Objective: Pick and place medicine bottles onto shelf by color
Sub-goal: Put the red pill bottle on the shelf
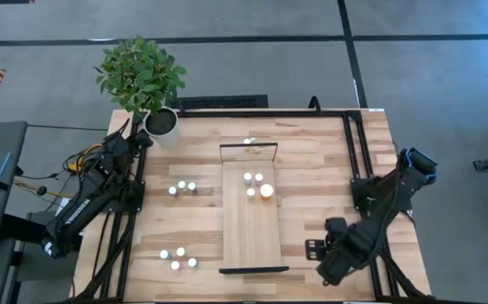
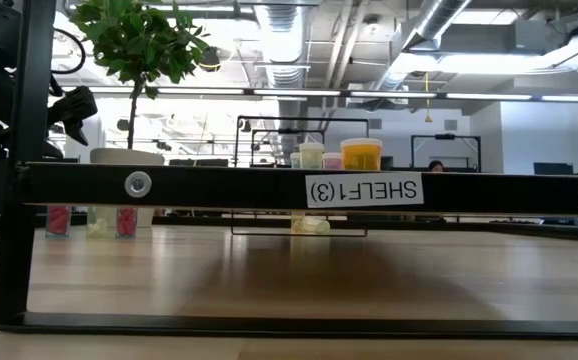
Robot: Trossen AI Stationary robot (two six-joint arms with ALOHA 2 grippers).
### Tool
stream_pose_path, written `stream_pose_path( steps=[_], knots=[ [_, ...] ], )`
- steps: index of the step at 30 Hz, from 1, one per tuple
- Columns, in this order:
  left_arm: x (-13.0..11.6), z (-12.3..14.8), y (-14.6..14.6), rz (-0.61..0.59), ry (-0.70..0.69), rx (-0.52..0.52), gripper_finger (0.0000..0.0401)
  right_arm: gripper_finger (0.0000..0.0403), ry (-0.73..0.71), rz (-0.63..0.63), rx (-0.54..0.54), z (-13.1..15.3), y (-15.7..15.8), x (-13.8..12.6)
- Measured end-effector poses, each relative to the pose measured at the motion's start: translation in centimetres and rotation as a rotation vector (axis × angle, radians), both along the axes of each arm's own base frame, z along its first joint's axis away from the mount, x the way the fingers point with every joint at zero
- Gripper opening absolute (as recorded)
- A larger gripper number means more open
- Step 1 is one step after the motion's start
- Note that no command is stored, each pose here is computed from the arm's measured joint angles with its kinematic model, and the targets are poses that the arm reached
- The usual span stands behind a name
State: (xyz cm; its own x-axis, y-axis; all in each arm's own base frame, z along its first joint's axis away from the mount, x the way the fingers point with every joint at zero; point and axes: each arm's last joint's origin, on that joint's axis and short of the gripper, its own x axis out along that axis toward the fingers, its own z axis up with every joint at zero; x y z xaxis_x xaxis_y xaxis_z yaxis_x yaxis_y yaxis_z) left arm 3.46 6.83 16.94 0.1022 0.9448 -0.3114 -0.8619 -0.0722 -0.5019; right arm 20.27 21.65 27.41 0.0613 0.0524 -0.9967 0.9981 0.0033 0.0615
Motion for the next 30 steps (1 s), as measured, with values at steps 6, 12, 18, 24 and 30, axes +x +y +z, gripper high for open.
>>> stream_pose_path(
  steps=[6, 12, 18, 24, 30],
  knots=[
    [0.0, 0.0, 0.0, -0.001, 0.000, 0.000, 0.0210, 0.0271, -0.012, 0.040, 0.058, -2.1, 0.6, 0.0],
    [0.0, 0.0, 0.0, -0.001, 0.000, 0.000, 0.0210, 0.0271, -0.041, 0.080, 0.091, -4.2, 0.8, 0.1],
    [0.0, 0.0, 0.0, -0.001, 0.000, 0.000, 0.0210, 0.0271, -0.047, 0.083, 0.139, -6.0, 0.9, 0.1],
    [0.0, 0.0, 0.0, -0.001, 0.000, 0.000, 0.0210, 0.0271, -0.048, 0.091, 0.176, -7.8, 1.0, 0.1],
    [0.0, 0.0, 0.0, -0.001, 0.000, 0.000, 0.0210, 0.0271, -0.037, 0.115, 0.206, -8.8, 0.9, 0.0]
  ],
)
